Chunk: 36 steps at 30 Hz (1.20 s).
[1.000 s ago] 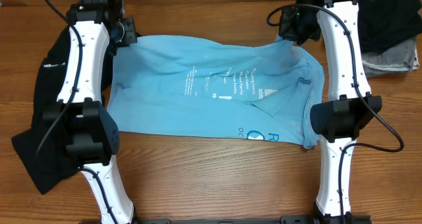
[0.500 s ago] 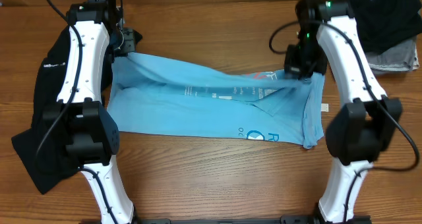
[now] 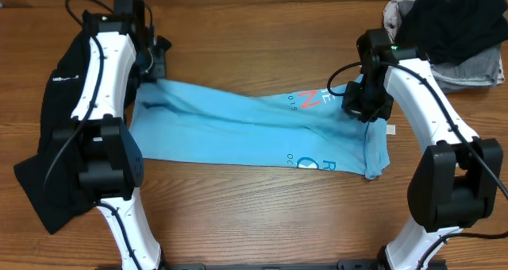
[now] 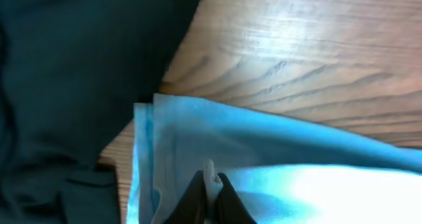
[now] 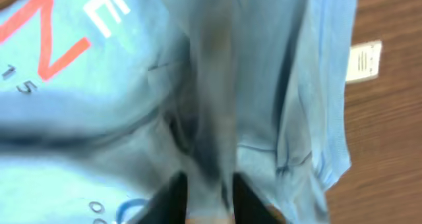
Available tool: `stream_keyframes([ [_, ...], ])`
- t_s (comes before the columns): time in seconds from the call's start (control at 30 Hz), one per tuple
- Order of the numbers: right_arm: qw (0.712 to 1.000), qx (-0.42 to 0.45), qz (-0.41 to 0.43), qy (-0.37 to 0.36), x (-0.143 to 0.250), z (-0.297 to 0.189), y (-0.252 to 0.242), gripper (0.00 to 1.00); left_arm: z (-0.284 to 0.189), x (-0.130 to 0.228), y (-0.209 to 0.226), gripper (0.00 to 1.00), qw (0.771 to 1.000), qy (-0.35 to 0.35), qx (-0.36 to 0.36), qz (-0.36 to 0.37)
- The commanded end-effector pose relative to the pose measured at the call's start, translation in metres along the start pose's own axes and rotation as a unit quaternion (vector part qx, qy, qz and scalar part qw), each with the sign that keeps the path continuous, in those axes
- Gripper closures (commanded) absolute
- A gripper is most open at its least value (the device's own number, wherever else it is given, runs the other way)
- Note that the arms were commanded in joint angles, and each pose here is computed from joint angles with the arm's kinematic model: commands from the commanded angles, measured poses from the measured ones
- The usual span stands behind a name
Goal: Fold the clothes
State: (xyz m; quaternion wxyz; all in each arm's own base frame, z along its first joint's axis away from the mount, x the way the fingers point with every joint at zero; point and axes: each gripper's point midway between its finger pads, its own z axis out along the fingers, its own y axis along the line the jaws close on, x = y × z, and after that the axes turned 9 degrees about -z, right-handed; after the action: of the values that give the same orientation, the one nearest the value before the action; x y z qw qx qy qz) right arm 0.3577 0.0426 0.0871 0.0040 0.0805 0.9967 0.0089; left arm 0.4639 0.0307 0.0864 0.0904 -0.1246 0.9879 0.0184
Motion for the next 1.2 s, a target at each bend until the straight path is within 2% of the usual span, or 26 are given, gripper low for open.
stream_keyframes([
  [0.0,1.0,-0.007,0.007,-0.013,-0.002,-0.008,-0.001,0.57,0.005,0.012,0.003,0.66,1.0,0.009,-0.007,0.008],
  [0.03,1.0,-0.006,0.007,-0.013,-0.002,-0.008,-0.001,0.55,0.008,0.015,0.004,0.59,1.0,0.013,-0.008,0.008],
  [0.1,1.0,-0.007,0.008,-0.013,-0.002,-0.008,-0.001,0.54,0.014,0.02,0.005,0.57,1.0,0.022,-0.01,0.008],
  [0.27,1.0,-0.007,0.007,-0.014,-0.002,-0.008,-0.001,0.46,0.013,0.024,0.006,0.61,0.999,0.029,-0.011,0.008],
  [0.5,1.0,-0.007,0.007,-0.014,-0.002,-0.008,-0.001,0.4,0.013,0.038,0.024,0.4,0.998,0.063,-0.019,-0.008],
  [0.83,1.0,-0.022,-0.005,-0.014,-0.003,-0.008,0.005,0.38,0.029,0.054,0.074,0.14,0.993,0.096,-0.021,-0.06],
  [1.03,1.0,-0.023,-0.005,-0.016,-0.004,-0.008,0.005,0.38,0.052,0.062,0.063,0.16,0.994,0.097,0.03,-0.034],
  [1.17,1.0,-0.023,-0.005,-0.015,-0.003,-0.008,0.005,0.38,0.055,0.058,0.056,0.18,0.995,0.086,0.038,-0.015],
])
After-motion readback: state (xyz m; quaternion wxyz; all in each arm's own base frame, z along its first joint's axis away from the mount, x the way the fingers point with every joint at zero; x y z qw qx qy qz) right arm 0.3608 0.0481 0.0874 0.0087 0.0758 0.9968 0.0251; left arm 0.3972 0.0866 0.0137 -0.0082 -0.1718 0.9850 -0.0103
